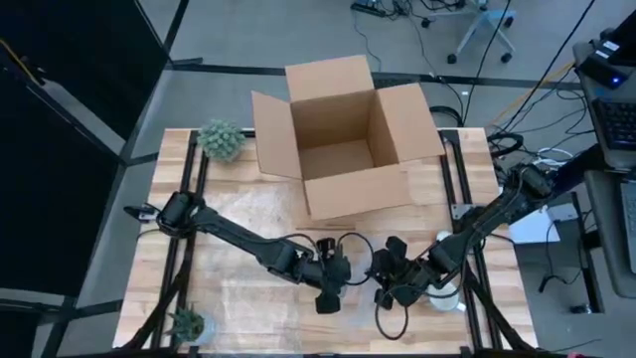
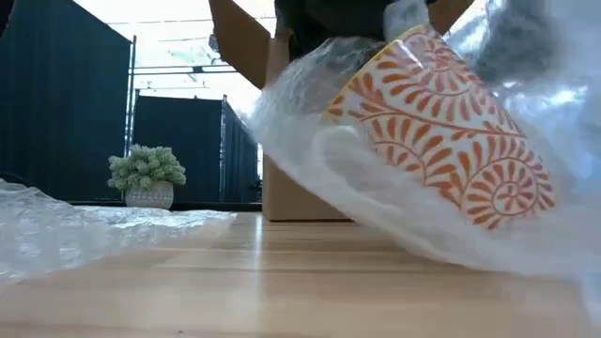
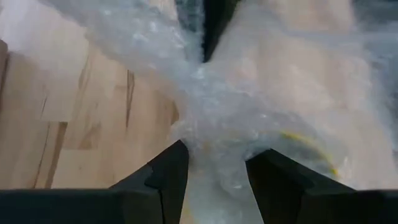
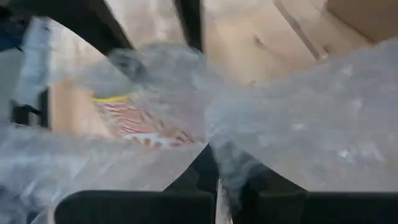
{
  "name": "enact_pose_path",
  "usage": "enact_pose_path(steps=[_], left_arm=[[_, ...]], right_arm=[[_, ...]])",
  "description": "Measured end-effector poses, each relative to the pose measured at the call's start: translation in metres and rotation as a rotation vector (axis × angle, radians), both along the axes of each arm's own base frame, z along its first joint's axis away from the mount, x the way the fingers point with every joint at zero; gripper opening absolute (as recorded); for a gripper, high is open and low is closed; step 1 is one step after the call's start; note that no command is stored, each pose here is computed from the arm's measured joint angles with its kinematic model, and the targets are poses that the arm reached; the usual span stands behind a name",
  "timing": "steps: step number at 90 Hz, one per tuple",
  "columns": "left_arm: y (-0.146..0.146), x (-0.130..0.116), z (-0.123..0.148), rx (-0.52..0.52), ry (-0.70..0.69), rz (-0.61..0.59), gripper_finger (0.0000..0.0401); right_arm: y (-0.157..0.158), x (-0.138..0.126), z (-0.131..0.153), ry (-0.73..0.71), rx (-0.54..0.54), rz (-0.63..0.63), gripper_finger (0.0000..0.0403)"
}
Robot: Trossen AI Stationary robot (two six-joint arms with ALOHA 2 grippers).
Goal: Wrap mug
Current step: Wrap the orange mug with bubble wrap
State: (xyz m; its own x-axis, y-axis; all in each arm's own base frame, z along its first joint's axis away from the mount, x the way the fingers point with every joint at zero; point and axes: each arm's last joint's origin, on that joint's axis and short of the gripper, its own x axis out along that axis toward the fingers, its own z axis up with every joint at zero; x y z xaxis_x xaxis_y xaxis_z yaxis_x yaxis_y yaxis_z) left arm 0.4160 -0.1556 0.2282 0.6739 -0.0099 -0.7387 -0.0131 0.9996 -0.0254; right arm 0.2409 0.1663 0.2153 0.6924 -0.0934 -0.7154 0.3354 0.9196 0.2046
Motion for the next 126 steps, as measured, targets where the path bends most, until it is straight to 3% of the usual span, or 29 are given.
enact_pose_path(steps=[24,38,68,89,111,126], left_arm=[[-0.003,0.004,0.004,-0.064,-0.049,-0.036,0.0146],[-0.005,0.006,0.006,-0.093,-0.074,-0.054,0.0146],[0.000,0.015,0.008,-0.121,-0.140,-0.048,0.0146],[0.015,0.023,0.004,-0.119,-0.147,-0.023,0.0146],[0.019,0.004,0.034,-0.098,-0.124,-0.036,0.0146],[0.013,-0.018,0.028,-0.048,0.068,-0.028,0.0146]], right_arm=[[0.005,-0.005,0.003,-0.008,0.020,0.017,0.0000],[0.011,-0.012,-0.001,0.056,0.065,0.042,0.0000],[0.009,-0.022,-0.020,0.179,-0.048,-0.045,0.0000],[0.005,-0.026,-0.022,0.221,-0.069,-0.076,0.0000],[0.005,-0.033,-0.023,0.253,-0.082,-0.081,0.0000],[0.004,-0.035,-0.016,0.236,-0.065,-0.078,0.0000]])
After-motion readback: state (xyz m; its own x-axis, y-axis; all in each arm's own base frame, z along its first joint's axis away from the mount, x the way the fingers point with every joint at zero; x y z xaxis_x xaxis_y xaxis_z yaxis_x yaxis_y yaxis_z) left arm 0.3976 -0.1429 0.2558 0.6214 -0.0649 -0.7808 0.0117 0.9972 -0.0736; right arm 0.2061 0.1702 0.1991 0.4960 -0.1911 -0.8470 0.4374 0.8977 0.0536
